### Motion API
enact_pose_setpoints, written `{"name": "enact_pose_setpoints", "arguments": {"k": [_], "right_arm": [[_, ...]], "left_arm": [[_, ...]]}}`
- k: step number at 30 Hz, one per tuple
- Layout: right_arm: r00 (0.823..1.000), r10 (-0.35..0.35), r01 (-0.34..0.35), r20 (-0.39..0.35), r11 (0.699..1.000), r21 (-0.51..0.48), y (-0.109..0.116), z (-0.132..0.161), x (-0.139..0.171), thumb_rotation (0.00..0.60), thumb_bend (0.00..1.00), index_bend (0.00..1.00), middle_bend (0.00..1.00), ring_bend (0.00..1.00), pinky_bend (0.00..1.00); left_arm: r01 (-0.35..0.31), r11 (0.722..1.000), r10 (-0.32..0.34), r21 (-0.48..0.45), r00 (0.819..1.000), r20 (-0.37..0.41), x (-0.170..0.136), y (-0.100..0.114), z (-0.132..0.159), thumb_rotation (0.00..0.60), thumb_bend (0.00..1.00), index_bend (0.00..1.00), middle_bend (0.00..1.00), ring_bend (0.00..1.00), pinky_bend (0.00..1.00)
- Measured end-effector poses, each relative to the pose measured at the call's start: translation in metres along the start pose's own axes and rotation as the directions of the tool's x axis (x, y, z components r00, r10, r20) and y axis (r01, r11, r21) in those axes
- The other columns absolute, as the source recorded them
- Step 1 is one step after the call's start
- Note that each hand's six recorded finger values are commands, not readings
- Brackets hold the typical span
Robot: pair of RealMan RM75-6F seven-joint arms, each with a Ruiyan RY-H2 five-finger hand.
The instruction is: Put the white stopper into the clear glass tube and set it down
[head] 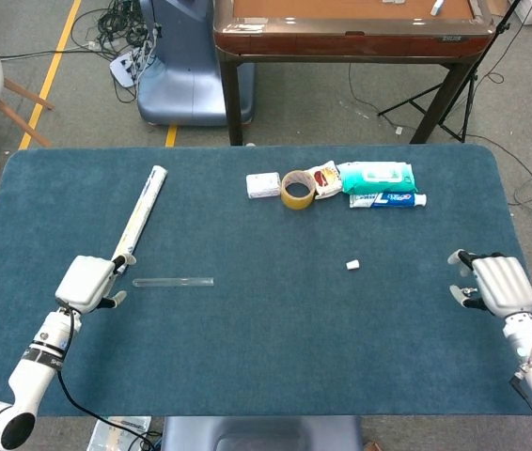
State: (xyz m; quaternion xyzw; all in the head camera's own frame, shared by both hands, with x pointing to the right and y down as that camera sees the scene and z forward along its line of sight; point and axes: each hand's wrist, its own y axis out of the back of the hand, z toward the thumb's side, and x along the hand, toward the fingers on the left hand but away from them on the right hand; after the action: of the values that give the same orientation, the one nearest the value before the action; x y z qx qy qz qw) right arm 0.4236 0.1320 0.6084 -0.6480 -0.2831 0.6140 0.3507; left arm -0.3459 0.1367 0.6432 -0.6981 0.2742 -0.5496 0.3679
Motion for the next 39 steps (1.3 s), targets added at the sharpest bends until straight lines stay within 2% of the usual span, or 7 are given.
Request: {"name": "enact_pose_setpoints", "arguments": {"k": [2, 7, 11, 14, 20, 29, 39], "right_arm": [[0.999, 0.033, -0.033, -0.018, 0.999, 0.012, -0.004, 0.009, -0.012, 0.600, 0.50, 0.29, 0.68, 0.75, 0.66], [0.992, 0.109, -0.107, -0.060, 0.994, 0.030, -0.014, 0.033, -0.036, 0.600, 0.74, 0.26, 0.83, 0.95, 0.86], [0.980, 0.179, -0.177, -0.088, 0.984, 0.031, -0.024, 0.052, -0.053, 0.600, 0.87, 0.24, 0.91, 1.00, 0.95], [0.968, 0.229, -0.228, -0.099, 0.973, 0.021, -0.033, 0.062, -0.062, 0.600, 0.90, 0.24, 0.94, 1.00, 0.99], [0.951, 0.293, -0.291, -0.100, 0.956, 0.035, -0.051, 0.076, -0.079, 0.600, 0.90, 0.24, 0.95, 1.00, 0.99], [0.940, 0.327, -0.323, -0.100, 0.945, 0.051, -0.071, 0.091, -0.090, 0.600, 0.90, 0.24, 0.95, 1.00, 0.99], [0.935, 0.335, -0.329, -0.113, 0.942, 0.065, -0.081, 0.105, -0.100, 0.600, 0.90, 0.24, 0.95, 1.00, 0.99]], "left_arm": [[0.001, 1.000, -0.001, 0.000, 1.000, -0.001, -0.001, 0.000, 0.000, 0.600, 0.23, 0.32, 0.84, 0.87, 0.90], [-0.002, 1.000, 0.002, -0.003, 1.000, -0.002, -0.003, 0.000, 0.000, 0.600, 0.23, 0.32, 0.84, 0.87, 0.90], [-0.002, 1.000, 0.002, -0.004, 1.000, -0.003, -0.005, 0.000, -0.001, 0.600, 0.23, 0.32, 0.84, 0.87, 0.90], [-0.002, 1.000, 0.002, -0.003, 1.000, -0.005, -0.007, 0.000, -0.001, 0.600, 0.23, 0.32, 0.84, 0.87, 0.90], [-0.001, 1.000, 0.001, -0.003, 1.000, -0.009, -0.010, 0.000, -0.002, 0.600, 0.23, 0.32, 0.84, 0.87, 0.90], [0.002, 1.000, -0.002, -0.005, 1.000, -0.008, -0.009, -0.001, -0.002, 0.600, 0.23, 0.32, 0.84, 0.87, 0.90], [0.008, 1.000, -0.008, -0.002, 1.000, -0.009, -0.009, -0.004, -0.003, 0.600, 0.23, 0.32, 0.84, 0.87, 0.90]]}}
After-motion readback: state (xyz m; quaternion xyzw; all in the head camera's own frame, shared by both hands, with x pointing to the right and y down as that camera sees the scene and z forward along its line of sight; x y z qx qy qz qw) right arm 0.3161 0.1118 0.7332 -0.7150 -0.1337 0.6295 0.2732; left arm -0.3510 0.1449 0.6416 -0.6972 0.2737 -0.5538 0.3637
